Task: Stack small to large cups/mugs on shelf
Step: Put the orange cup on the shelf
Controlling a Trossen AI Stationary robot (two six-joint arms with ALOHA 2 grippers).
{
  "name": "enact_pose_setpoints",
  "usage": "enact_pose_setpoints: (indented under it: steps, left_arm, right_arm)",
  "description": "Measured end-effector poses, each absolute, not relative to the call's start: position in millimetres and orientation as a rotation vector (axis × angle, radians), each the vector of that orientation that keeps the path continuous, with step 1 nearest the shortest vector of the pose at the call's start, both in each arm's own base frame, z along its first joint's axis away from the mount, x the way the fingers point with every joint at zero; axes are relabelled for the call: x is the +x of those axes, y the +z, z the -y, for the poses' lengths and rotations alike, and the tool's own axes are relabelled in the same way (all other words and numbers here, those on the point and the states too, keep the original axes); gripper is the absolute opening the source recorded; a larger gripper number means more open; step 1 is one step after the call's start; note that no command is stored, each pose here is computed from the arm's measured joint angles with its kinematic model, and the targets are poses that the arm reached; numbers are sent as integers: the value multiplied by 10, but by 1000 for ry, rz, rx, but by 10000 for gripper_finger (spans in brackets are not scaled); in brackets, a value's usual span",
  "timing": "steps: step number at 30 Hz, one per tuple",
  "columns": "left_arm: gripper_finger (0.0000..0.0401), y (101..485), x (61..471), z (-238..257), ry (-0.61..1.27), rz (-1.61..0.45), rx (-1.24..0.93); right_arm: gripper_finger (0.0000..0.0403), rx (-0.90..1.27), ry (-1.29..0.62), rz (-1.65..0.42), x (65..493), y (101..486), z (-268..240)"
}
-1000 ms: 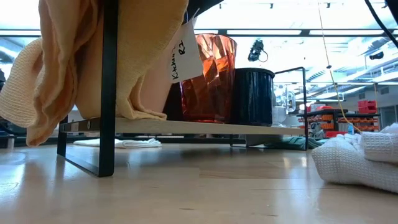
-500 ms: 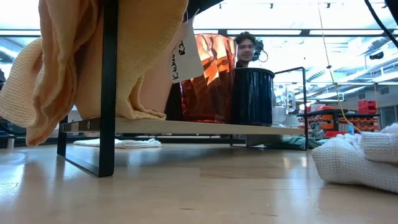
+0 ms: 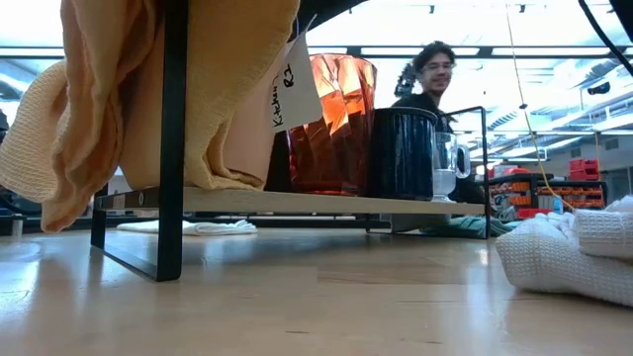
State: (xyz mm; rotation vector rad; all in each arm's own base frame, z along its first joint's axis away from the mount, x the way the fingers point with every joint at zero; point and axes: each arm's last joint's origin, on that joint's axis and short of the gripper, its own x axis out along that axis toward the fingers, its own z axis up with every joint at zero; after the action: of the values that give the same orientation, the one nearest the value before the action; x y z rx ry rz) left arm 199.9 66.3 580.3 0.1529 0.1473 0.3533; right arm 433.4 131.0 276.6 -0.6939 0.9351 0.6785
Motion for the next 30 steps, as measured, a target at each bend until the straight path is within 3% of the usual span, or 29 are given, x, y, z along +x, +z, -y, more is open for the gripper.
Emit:
enact_pose_setpoints:
  steps: [22, 30]
  left_arm:
    - [127, 5803, 1999, -663, 353, -148, 153]
    - [124, 5803, 1999, -663, 353, -147, 153]
  right_arm:
    - [102, -742, 654, -893, 4370, 2784, -1315]
    - [11, -772, 658, -910, 4356, 2775, -1307]
